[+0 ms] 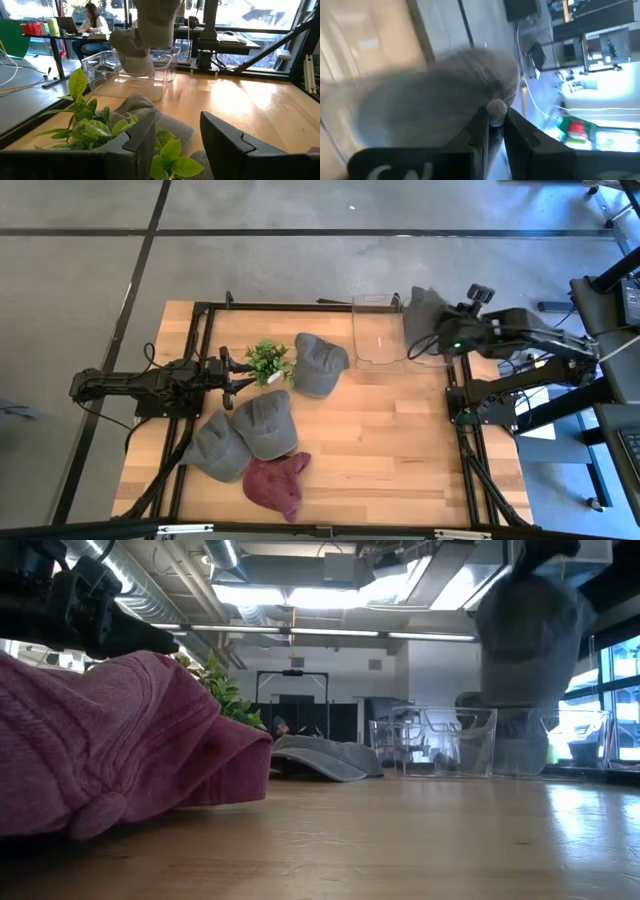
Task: Pick & Place hat
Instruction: Put the gray cap into the right transparent bin
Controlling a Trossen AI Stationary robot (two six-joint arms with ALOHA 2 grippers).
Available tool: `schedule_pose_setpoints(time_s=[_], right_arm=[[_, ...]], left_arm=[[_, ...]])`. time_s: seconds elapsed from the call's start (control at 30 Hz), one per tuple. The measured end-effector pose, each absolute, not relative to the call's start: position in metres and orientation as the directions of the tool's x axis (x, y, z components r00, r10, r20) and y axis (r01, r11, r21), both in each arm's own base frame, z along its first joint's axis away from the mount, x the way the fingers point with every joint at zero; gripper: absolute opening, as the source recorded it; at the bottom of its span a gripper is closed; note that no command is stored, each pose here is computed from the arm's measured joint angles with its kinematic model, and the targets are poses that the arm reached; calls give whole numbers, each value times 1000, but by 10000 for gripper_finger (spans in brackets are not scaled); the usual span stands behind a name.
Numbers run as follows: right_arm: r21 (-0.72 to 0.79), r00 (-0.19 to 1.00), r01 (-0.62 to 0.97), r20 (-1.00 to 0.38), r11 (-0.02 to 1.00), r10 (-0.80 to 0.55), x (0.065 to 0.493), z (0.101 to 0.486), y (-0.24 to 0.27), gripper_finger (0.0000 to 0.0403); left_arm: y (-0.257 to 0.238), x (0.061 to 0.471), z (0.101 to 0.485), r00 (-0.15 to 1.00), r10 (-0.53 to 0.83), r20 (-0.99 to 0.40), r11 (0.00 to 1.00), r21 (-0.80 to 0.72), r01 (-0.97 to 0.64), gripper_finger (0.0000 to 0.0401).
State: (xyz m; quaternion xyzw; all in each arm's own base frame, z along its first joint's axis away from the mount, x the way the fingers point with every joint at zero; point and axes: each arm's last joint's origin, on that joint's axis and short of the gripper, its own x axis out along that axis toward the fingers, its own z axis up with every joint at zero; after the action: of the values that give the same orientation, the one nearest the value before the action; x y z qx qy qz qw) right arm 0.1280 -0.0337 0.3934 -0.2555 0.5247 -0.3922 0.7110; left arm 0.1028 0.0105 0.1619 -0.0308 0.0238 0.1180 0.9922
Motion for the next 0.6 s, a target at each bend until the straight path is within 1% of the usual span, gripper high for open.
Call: schedule_pose_setpoints(time_s=[0.17, 0.3, 0.37, 0.47, 0.6], right_arm=[[-808, 32, 186, -563, 559, -826, 132, 357, -39, 45], [-845, -33, 140, -526, 517, -850, 133, 337, -43, 43], [-860, -55, 130, -504, 494, -862, 133, 333, -44, 42], [-874, -76, 168, -473, 457, -878, 132, 335, -48, 22], [-900, -106, 188, -418, 394, -902, 130, 342, -52, 22]], left_arm=[[10, 103, 162, 971, 233, -54, 970, -55, -236, 148], [10, 103, 162, 971, 233, -54, 970, -56, -236, 148], [10, 103, 162, 971, 233, -54, 970, -55, -236, 148], [10, 103, 162, 971, 232, -54, 970, -55, -235, 148], [10, 103, 162, 971, 233, -54, 970, -55, -236, 148]])
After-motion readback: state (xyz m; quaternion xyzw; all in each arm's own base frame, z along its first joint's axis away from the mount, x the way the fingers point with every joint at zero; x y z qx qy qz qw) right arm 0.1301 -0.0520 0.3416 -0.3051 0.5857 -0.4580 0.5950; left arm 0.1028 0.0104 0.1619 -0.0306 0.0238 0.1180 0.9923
